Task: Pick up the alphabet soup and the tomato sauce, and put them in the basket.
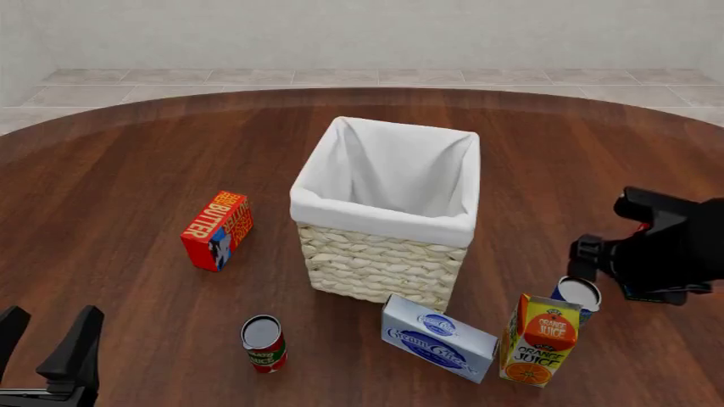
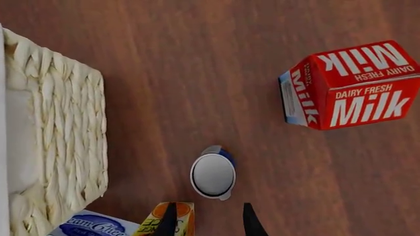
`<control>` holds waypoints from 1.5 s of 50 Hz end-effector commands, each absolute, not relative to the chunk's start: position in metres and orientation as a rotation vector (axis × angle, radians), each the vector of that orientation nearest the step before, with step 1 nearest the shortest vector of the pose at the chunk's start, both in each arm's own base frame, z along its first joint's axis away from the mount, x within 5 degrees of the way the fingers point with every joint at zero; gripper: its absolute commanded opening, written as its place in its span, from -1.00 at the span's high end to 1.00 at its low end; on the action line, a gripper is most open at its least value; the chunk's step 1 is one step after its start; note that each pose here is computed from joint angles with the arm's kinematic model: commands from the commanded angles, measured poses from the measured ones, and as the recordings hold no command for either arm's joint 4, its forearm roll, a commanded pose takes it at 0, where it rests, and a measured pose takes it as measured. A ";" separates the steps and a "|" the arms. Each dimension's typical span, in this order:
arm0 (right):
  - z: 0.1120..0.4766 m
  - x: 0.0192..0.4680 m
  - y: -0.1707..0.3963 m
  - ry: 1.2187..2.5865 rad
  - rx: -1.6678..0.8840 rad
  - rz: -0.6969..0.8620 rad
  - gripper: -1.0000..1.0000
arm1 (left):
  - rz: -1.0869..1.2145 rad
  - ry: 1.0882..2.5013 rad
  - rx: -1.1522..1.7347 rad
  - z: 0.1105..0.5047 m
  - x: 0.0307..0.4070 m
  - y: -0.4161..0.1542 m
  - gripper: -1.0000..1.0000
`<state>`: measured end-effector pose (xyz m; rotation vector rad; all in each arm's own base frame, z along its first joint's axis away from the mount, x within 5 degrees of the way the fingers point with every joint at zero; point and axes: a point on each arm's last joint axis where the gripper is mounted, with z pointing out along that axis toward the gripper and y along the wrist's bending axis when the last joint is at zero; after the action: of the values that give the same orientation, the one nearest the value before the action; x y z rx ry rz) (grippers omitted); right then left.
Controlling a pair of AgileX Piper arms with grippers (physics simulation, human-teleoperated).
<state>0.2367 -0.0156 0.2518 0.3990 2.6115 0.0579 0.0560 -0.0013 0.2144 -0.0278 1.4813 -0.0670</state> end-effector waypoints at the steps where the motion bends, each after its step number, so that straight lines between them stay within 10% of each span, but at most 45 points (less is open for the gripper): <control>1: 0.244 0.240 -0.016 2.620 0.396 0.056 -1.00 | -0.070 1.482 -0.031 0.214 0.056 -0.001 -1.00; 75: 0.200 0.261 -0.015 2.672 0.364 0.048 -1.00 | -0.076 1.483 -0.042 0.214 0.056 -0.001 -1.00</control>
<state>0.2594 -0.0154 0.2056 0.3647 2.6657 0.0473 0.0561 -0.0010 0.2140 -0.0425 1.4816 -0.0756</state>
